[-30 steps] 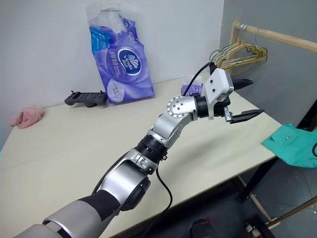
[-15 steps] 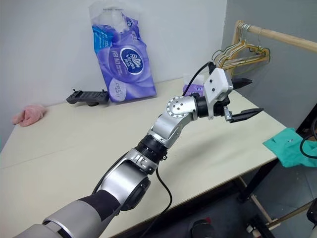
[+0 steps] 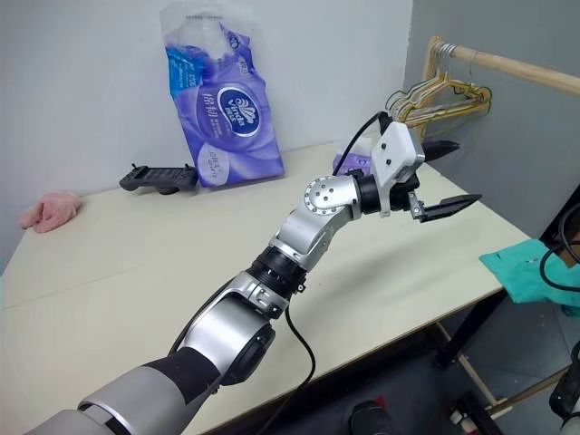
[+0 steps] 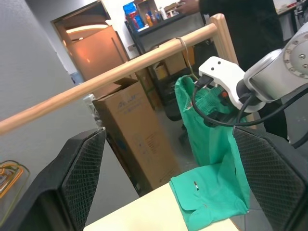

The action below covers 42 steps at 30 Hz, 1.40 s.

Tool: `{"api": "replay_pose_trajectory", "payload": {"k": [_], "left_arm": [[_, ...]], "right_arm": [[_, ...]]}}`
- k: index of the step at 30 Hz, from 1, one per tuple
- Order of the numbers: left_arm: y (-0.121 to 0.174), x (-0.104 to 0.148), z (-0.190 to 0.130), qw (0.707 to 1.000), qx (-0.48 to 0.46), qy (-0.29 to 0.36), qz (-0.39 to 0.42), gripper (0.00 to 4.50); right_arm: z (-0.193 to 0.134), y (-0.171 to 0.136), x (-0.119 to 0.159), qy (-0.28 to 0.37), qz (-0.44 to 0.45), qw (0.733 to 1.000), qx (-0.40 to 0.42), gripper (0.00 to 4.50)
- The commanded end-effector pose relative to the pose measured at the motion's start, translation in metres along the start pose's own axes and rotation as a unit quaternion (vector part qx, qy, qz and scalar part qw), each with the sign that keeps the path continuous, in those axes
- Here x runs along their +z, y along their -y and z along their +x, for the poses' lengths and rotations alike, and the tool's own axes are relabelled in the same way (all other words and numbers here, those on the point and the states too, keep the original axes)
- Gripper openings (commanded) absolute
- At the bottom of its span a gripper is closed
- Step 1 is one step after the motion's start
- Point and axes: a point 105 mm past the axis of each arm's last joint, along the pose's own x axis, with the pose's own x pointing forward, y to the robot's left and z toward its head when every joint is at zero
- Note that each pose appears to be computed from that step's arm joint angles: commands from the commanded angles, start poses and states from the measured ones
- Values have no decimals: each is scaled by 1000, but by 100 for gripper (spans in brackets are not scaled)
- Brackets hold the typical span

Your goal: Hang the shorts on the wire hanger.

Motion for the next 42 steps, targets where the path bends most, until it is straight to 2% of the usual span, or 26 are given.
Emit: {"api": "replay_pose_trajectory", "payload": {"k": [1, 7, 13, 18, 21, 23, 26, 33, 37, 42], "left_arm": [[12, 14, 14, 999, -6, 41, -16, 450], [4, 6, 0, 999, 8, 30, -22, 450], [-6, -13, -40, 999, 38, -9, -32, 450], [-29, -40, -95, 986, 148, -69, -43, 450], [-46, -59, -137, 957, 259, -111, -68, 450], [-53, -66, -164, 931, 331, -127, -88, 450], [-63, -74, -216, 869, 458, -148, -119, 450], [-47, -78, -303, 757, 611, -215, -80, 450], [-21, -83, -323, 746, 620, -229, -86, 450], [-16, -88, -320, 768, 586, -253, -53, 450]], "right_arm": [[-22, -4, 20, 41, -2, 999, 3, 448], [-67, -43, 18, 54, 1, 997, 52, 448], [-101, -82, 17, 102, 23, 989, 102, 448], [-143, -153, 17, 140, -2, 960, 243, 448], [-160, -201, 8, 170, -43, 922, 344, 448], [-163, -224, -2, 170, -33, 904, 390, 448], [-166, -258, -13, 220, -76, 871, 432, 448], [-176, -311, -32, 269, -74, 825, 491, 448], [-173, -320, -42, 271, -63, 822, 497, 448], [-154, -318, -53, 242, -39, 844, 477, 448]]}}
